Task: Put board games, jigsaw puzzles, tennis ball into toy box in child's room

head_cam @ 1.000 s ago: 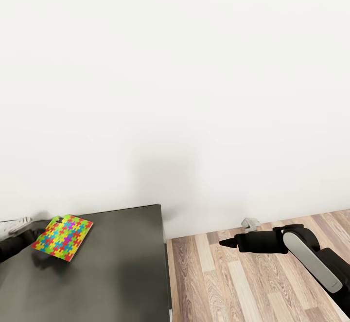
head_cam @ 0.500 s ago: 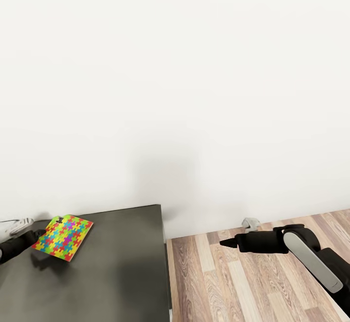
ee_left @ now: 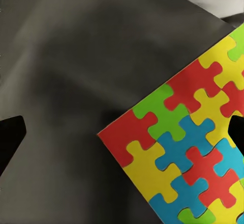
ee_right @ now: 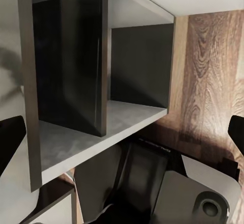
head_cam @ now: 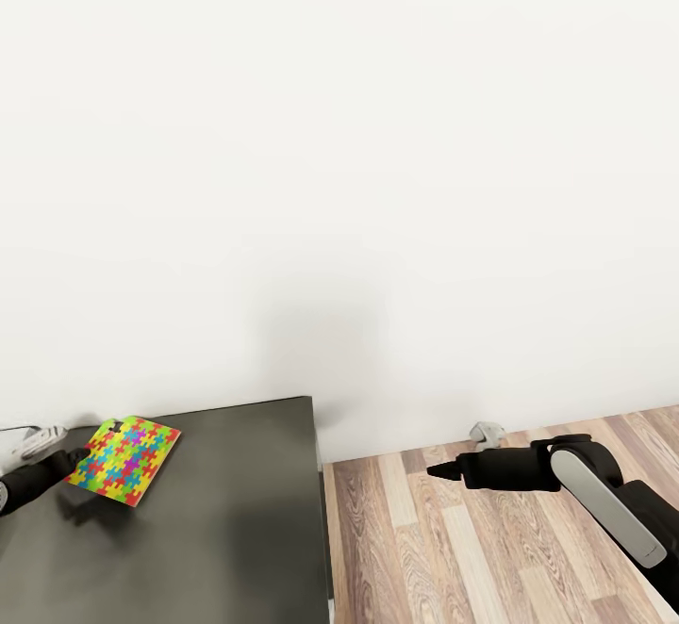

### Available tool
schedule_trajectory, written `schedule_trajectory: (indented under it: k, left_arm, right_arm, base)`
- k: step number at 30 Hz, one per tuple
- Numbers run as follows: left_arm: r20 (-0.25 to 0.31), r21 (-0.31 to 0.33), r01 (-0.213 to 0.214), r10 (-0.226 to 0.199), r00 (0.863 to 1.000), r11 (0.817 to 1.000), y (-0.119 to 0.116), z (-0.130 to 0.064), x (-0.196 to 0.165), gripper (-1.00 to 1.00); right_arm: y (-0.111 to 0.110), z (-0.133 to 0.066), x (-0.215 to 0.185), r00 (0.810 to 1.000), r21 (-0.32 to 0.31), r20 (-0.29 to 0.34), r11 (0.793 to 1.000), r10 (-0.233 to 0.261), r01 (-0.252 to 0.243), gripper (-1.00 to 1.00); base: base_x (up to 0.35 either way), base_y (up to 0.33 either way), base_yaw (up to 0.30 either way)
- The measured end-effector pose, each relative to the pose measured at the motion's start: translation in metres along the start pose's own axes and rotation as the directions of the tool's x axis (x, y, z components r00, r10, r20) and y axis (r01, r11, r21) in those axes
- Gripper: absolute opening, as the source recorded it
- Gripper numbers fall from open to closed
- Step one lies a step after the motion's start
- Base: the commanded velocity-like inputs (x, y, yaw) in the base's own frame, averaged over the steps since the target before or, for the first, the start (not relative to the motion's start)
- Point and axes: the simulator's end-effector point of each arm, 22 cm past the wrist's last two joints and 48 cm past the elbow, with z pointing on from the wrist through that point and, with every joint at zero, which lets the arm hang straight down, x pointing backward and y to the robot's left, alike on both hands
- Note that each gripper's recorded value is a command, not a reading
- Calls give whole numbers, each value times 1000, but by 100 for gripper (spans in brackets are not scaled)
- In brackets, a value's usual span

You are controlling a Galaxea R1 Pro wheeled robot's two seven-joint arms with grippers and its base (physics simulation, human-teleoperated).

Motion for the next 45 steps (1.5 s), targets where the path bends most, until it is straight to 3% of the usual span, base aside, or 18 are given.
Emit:
schedule_trajectory:
  k: [10,20,45]
  left_arm:
    - [-11,-16,-10,10,1000,1000,-2,7,4,100]
    - [19,-9,-69,69,997,998,-22,13,-5,100]
    - [37,3,-77,77,996,997,-35,17,-10,100]
  right_arm:
    - [2,-1,-1,1000,-3,4,1000,-5,5,100]
    - [4,-3,-3,1000,-5,8,1000,-11,11,100]
    - [4,-4,2,1000,-5,-13,1000,-7,7,100]
  base:
    - [0,0,0]
    - [0,0,0]
    - [0,0,0]
